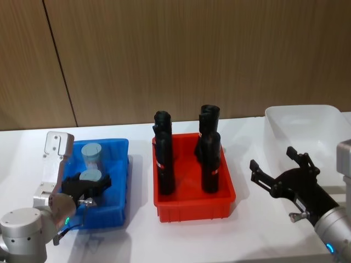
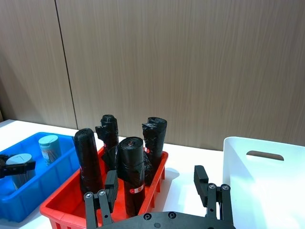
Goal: Pick the cotton swabs from the blue box and place them into the white box.
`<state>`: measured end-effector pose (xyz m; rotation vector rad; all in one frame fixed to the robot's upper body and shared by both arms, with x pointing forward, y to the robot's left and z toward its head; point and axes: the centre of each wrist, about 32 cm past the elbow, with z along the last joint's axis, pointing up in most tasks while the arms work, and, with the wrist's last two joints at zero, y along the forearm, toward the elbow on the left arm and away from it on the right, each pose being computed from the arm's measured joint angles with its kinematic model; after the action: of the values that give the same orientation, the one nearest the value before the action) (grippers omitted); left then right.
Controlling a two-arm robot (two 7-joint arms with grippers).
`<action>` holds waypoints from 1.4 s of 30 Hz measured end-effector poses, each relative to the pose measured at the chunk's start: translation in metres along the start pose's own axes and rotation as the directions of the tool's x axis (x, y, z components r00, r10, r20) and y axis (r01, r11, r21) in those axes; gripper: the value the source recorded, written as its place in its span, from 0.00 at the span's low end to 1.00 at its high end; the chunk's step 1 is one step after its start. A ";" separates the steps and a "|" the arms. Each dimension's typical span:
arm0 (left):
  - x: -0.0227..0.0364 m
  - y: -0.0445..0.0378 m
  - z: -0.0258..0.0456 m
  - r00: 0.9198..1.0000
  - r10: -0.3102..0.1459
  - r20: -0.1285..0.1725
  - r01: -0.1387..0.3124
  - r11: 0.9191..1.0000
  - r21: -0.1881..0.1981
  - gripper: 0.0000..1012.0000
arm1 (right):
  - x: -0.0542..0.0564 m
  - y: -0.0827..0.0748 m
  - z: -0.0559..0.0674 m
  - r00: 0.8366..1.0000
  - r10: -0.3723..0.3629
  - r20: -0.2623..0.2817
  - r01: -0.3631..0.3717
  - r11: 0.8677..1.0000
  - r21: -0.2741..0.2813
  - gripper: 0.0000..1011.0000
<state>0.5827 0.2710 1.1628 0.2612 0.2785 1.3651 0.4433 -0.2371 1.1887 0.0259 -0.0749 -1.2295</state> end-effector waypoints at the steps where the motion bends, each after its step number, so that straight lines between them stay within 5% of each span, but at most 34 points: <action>1: 0.0003 -0.0006 -0.0002 1.000 -0.001 0.004 0.001 1.000 0.000 0.83 | 0.000 0.000 0.000 1.000 0.000 0.000 0.000 1.000 0.000 0.99; 8: 0.0014 -0.0023 -0.0006 1.000 -0.007 0.020 0.007 1.000 -0.005 0.66 | 0.000 0.000 0.000 1.000 0.000 0.000 0.000 1.000 0.000 0.99; 22: 0.0013 0.0031 0.0078 0.999 -0.021 0.047 0.023 0.999 -0.041 0.66 | 0.000 0.000 0.000 1.000 0.000 0.000 0.000 1.000 0.000 0.99; 32: -0.0036 0.0199 0.0369 0.993 -0.086 0.083 0.095 0.988 -0.119 0.66 | 0.000 0.000 0.000 1.000 0.000 0.000 0.000 1.000 0.000 0.99; 38: -0.0074 0.0302 0.0568 0.984 -0.147 0.106 0.162 0.973 -0.162 0.66 | 0.000 0.000 0.000 1.000 0.000 0.000 0.000 1.000 0.000 0.99; 42: -0.0115 0.0380 0.0744 0.971 -0.201 0.132 0.225 0.955 -0.196 0.66 | 0.000 0.000 0.000 1.000 0.000 0.000 0.000 1.000 0.000 0.99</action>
<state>0.5712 0.2652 1.2461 0.1253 0.0659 1.1507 0.4433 -0.2371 1.1888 0.0260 -0.0749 -1.2294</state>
